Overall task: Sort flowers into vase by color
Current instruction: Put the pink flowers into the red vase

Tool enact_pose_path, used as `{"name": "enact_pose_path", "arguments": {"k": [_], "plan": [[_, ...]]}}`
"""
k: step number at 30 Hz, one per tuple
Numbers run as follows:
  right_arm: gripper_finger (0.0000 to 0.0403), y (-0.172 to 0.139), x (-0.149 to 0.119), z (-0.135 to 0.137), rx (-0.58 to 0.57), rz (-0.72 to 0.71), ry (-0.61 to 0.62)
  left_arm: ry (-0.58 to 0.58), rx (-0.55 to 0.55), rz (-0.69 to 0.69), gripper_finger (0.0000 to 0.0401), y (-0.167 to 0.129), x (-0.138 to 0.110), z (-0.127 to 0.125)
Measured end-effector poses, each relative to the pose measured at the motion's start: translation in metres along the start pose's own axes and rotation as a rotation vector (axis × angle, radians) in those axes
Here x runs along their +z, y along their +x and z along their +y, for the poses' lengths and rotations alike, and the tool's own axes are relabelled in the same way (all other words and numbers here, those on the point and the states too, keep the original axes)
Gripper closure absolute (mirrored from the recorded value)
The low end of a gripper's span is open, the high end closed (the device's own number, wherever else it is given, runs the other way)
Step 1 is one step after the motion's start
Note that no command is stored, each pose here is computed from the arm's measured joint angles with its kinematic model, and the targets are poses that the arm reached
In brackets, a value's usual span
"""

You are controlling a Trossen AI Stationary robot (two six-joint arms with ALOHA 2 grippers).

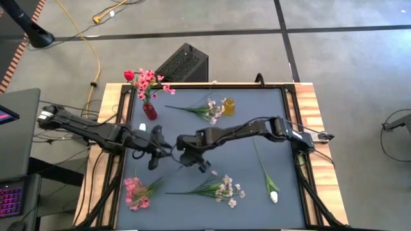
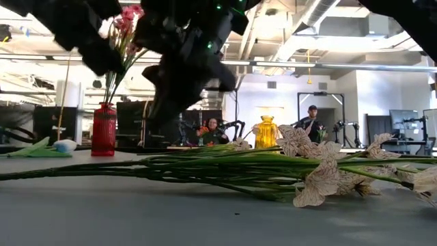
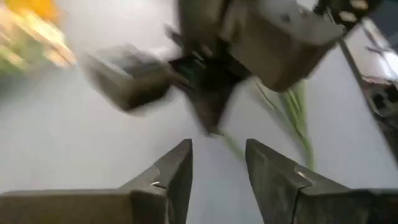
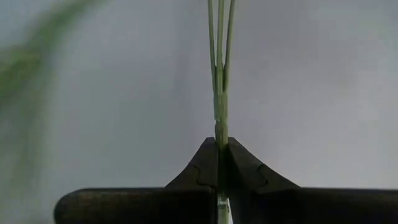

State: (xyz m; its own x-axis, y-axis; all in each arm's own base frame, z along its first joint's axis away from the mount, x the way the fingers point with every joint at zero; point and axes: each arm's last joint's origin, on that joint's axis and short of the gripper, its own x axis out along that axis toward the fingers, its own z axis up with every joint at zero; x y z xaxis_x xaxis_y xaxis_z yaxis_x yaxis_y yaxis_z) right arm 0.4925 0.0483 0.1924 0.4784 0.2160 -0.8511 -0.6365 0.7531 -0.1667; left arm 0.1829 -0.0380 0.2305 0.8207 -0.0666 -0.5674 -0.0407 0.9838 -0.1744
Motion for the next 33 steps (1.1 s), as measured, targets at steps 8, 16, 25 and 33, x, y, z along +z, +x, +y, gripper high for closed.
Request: {"name": "enact_pose_path", "arguments": {"k": [8,16,25,33], "plan": [[0.0368,-0.035,-0.003,-0.015,0.359,-0.352,-0.033,0.122,0.18,-0.287,0.0252,-0.058,0.011,0.011],[0.0368,-0.081,0.02,-0.043,0.405,-0.828,-0.21,0.165,0.213,-0.379,0.0253,-0.081,0.01,0.015],[0.0365,-0.105,0.04,-0.069,0.148,-0.978,-0.022,0.265,0.095,-0.534,0.0253,-0.087,0.025,0.008],[0.0366,-0.123,0.032,-0.087,0.082,-1.033,0.096,0.318,0.085,-0.54,0.0253,-0.087,0.026,0.007]]}}
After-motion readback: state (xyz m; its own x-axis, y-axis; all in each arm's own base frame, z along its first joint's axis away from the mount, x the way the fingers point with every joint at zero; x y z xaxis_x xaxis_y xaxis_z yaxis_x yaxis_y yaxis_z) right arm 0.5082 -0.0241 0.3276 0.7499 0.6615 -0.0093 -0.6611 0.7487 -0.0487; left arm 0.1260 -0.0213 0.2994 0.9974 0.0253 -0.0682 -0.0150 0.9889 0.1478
